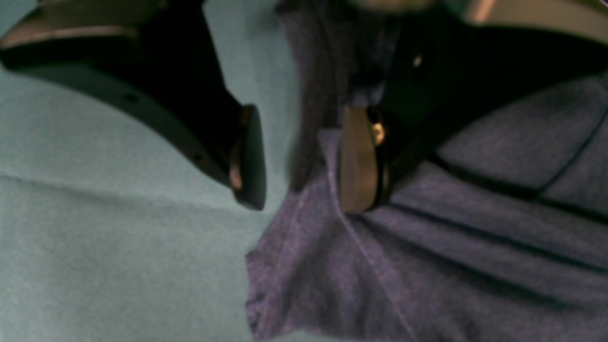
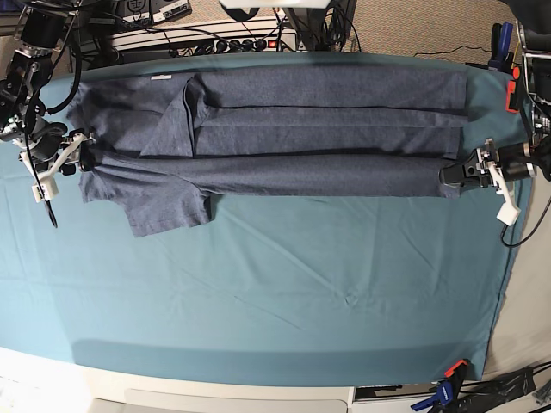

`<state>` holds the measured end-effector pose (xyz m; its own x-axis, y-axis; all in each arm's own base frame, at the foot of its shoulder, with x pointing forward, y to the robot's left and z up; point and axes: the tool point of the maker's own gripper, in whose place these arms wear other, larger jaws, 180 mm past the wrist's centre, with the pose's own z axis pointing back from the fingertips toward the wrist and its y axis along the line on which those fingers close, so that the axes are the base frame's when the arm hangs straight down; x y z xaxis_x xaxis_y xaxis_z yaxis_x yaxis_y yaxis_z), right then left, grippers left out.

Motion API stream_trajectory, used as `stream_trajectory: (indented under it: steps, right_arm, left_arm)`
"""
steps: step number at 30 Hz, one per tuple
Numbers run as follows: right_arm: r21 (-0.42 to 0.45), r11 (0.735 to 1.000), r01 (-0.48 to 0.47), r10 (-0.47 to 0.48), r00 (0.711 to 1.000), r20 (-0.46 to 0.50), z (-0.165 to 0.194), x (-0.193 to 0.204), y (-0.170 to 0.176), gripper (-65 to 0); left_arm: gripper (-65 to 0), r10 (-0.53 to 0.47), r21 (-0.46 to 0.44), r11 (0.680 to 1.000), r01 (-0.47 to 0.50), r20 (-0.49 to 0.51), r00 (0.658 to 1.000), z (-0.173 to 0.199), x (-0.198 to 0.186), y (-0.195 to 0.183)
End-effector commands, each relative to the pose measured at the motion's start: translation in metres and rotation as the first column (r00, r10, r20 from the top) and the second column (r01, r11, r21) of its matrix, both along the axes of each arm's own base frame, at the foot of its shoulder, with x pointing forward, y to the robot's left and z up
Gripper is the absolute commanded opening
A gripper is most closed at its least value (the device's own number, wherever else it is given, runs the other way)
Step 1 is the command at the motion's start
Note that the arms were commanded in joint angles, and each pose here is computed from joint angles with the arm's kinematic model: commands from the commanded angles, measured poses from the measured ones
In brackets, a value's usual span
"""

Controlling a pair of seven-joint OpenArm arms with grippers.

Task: Fold the T-shirt properly
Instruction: 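Lay the folded side flat onto the shirt body with both grippers, then open both grippers and withdraw the left gripper from the shirt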

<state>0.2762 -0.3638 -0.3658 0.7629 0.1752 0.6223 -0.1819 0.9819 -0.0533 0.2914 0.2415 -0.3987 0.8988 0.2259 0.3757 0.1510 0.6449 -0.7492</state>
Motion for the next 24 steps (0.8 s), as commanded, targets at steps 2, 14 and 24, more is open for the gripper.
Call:
stream_trajectory:
  steps: [2,14,24]
  right_arm:
    - [-0.026,1.0,0.004,-0.003,0.998,0.056,0.02,0.011,-0.01,-38.0]
    - [-0.024,1.0,0.003,-0.002,0.998,0.067,0.021,0.013,-0.01,-38.0]
    - [-0.024,1.0,0.002,0.0,0.997,0.081,0.023,0.014,-0.01,-38.0]
  left_arm:
    - [-37.7,-0.007,0.053,0.999,0.007,-0.006,1.0,0.004,0.001,0.015]
    - [-37.7,0.005,0.12,0.993,-0.004,-0.002,1.0,0.015,-0.001,0.045]
    - [-37.7,0.063,0.148,0.986,-0.076,0.093,0.994,0.047,0.015,0.074]
